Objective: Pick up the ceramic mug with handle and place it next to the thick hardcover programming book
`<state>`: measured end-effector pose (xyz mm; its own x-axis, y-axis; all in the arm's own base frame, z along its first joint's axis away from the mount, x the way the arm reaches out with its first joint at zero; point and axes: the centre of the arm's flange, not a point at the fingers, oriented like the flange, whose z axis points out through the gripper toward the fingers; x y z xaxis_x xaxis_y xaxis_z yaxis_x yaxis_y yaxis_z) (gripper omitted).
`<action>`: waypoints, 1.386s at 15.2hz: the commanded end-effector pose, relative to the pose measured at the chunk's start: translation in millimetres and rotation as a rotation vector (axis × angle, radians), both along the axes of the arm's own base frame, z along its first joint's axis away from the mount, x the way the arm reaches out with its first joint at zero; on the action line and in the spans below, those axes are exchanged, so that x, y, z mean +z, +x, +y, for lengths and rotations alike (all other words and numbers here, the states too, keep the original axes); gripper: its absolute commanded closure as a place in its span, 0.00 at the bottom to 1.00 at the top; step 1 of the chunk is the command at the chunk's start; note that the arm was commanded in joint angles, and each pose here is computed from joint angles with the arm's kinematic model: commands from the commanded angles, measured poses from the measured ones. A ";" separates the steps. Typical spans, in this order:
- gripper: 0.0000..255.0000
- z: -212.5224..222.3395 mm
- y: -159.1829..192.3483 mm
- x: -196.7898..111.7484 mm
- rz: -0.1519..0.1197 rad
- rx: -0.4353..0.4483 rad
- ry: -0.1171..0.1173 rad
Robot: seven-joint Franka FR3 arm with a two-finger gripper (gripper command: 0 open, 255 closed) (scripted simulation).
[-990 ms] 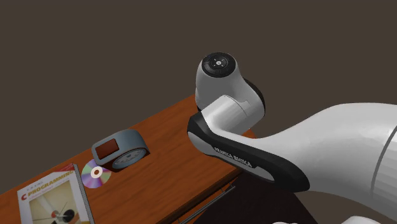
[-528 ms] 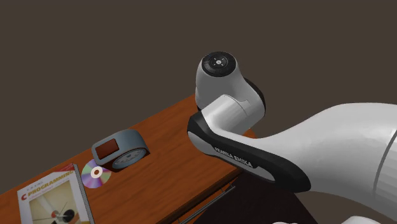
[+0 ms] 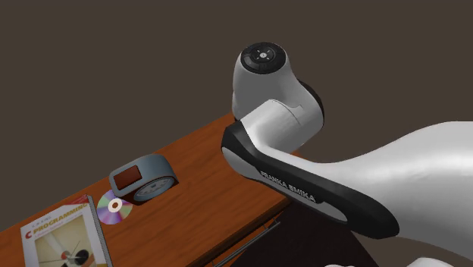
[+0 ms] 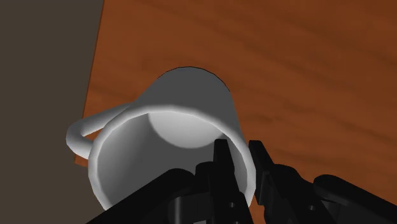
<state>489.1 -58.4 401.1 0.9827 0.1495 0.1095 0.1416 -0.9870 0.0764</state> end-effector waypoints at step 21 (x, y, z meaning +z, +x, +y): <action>1.00 0.0 -0.3 116.3 0.000 0.000 0.000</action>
<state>489.6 -58.1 511.7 0.9827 0.1495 0.1094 0.1416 -0.9870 0.0764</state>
